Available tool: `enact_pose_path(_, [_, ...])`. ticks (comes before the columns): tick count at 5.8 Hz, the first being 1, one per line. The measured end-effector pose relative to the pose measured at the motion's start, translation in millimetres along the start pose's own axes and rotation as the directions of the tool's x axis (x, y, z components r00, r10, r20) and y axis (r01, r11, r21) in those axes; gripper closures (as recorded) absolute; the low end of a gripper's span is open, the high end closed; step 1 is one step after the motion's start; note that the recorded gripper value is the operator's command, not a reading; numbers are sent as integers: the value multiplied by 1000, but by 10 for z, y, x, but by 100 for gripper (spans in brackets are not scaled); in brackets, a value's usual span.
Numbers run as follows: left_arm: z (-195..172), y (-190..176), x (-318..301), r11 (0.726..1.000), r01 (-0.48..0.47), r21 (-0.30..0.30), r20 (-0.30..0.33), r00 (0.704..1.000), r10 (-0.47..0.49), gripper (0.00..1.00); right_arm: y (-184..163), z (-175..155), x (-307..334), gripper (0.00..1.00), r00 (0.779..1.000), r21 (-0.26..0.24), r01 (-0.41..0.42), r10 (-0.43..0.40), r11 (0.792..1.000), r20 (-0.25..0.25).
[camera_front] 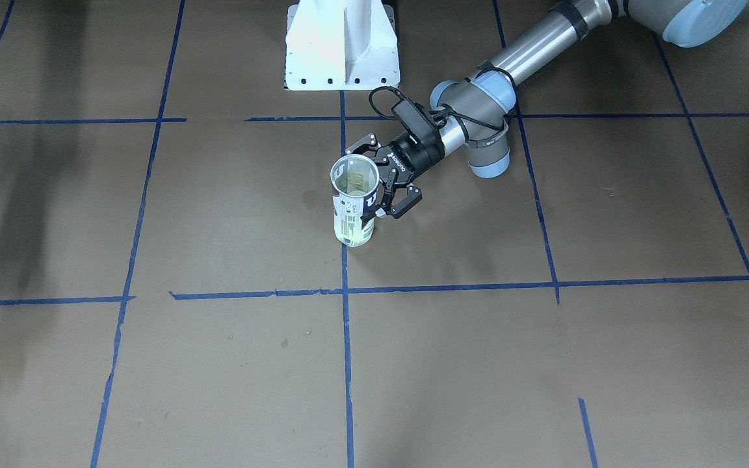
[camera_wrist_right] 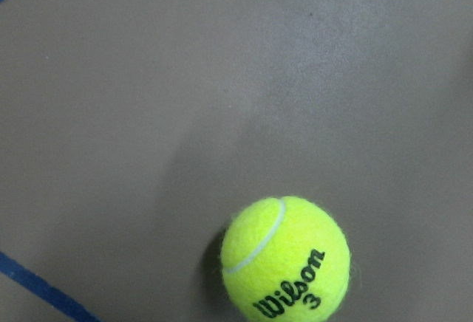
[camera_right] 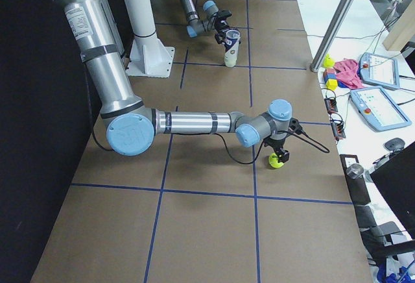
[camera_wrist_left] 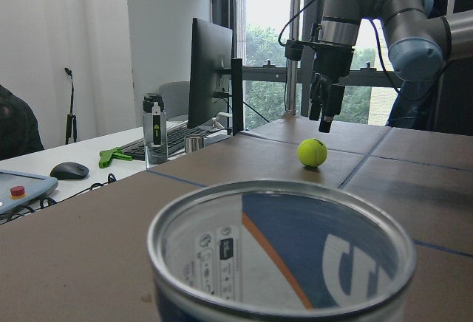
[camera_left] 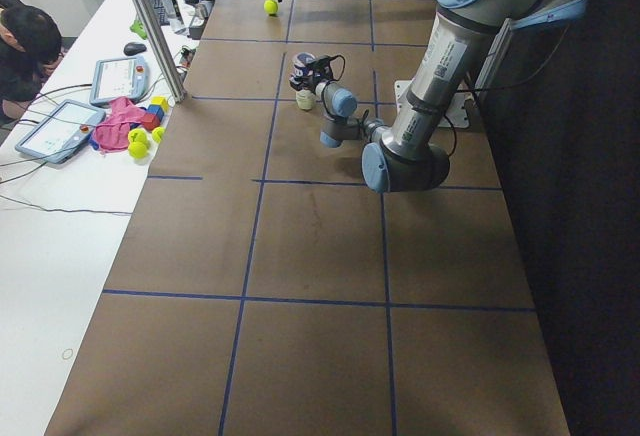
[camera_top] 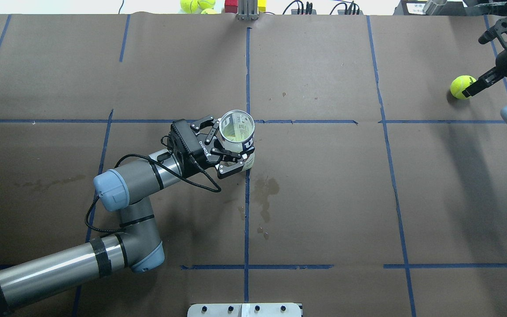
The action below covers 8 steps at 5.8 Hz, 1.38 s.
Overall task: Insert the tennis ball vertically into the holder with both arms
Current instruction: 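Grasp the second yellow tennis ball with the right gripper and lift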
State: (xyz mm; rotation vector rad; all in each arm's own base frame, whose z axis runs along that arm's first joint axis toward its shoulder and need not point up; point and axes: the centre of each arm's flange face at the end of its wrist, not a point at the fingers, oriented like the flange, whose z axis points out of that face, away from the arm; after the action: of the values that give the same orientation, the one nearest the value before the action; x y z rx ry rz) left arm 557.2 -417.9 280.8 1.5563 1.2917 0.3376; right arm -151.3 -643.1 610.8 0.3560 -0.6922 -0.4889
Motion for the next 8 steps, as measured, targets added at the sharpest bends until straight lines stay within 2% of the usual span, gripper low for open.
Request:
enact_pose_path(3, [1,14,29,1000,2,-2,-4,1000,-2,7,31,272,-36,0,999,-39,11,-12,999,-30])
enact_pose_path(6, [2,16,32,1000,0,-3,-4,1000,0,7,7,367,4,1,998,-59,6,-9,998,-58])
enact_pose_path(8, [-3,21,29,1000,0,-3,-4,1000,0,7,-155,401,55,9,996,-65,0,-6,998,-94])
